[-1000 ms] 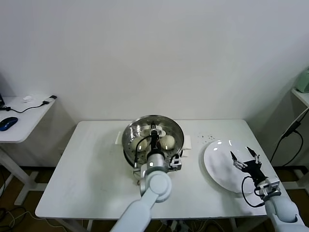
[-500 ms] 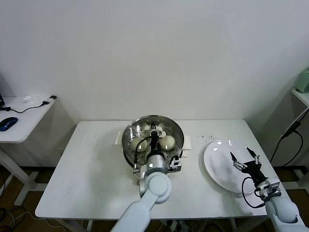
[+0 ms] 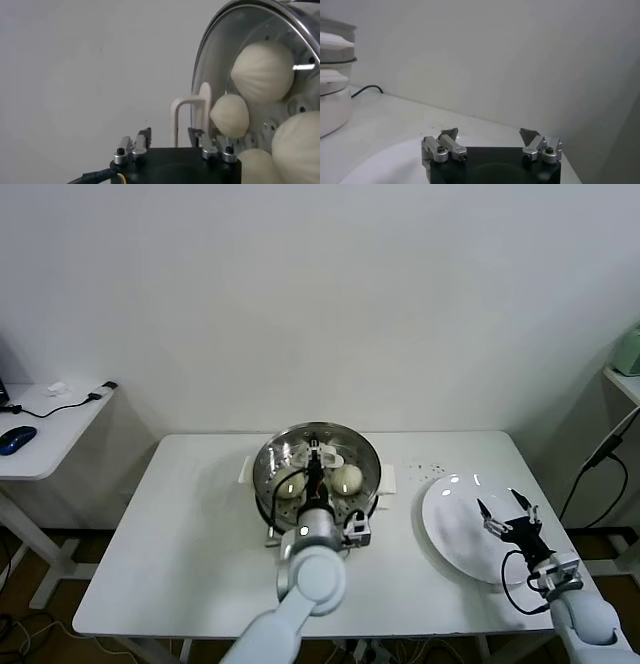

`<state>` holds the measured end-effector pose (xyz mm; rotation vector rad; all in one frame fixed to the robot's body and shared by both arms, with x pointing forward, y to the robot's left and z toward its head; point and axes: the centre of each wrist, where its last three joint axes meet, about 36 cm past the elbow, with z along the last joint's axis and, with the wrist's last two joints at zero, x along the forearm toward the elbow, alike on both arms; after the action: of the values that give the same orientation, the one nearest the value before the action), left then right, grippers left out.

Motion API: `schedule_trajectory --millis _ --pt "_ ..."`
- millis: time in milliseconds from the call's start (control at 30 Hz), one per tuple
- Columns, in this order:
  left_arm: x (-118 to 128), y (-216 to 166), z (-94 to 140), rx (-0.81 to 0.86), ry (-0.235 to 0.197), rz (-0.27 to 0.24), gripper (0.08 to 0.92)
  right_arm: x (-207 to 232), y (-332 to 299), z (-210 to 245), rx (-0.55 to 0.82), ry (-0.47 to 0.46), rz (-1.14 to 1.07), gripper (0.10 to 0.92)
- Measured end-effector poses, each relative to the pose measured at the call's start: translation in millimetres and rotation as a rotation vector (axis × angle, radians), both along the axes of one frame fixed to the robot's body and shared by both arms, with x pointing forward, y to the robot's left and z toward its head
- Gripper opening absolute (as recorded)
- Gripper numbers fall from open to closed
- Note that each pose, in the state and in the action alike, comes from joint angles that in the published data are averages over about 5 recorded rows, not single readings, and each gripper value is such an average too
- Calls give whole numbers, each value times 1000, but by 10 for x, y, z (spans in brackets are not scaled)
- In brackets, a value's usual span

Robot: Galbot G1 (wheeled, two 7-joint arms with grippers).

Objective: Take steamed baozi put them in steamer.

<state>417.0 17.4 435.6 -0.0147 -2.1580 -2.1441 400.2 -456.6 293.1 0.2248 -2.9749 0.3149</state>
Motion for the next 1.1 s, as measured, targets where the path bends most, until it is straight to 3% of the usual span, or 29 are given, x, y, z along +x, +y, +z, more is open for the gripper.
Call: schedule_trajectory --millis 333,500,667,867,1100 --pt "-275 309 191 -61 4 -8 806 21 9 13 -2 7 -15 823" --pt "-480 550 274 -116 5 -13 822 40 8 66 -2 10 -28 823" --pt "-627 864 305 -192 -24 13 823 43 28 132 -4 16 -33 823" --pt "-692 1334 317 -367 -43 120 823 26 116 183 15 15 -31 823" --pt "-776 1991 174 -664 29 298 823 -14 259 181 44 17 -27 823"
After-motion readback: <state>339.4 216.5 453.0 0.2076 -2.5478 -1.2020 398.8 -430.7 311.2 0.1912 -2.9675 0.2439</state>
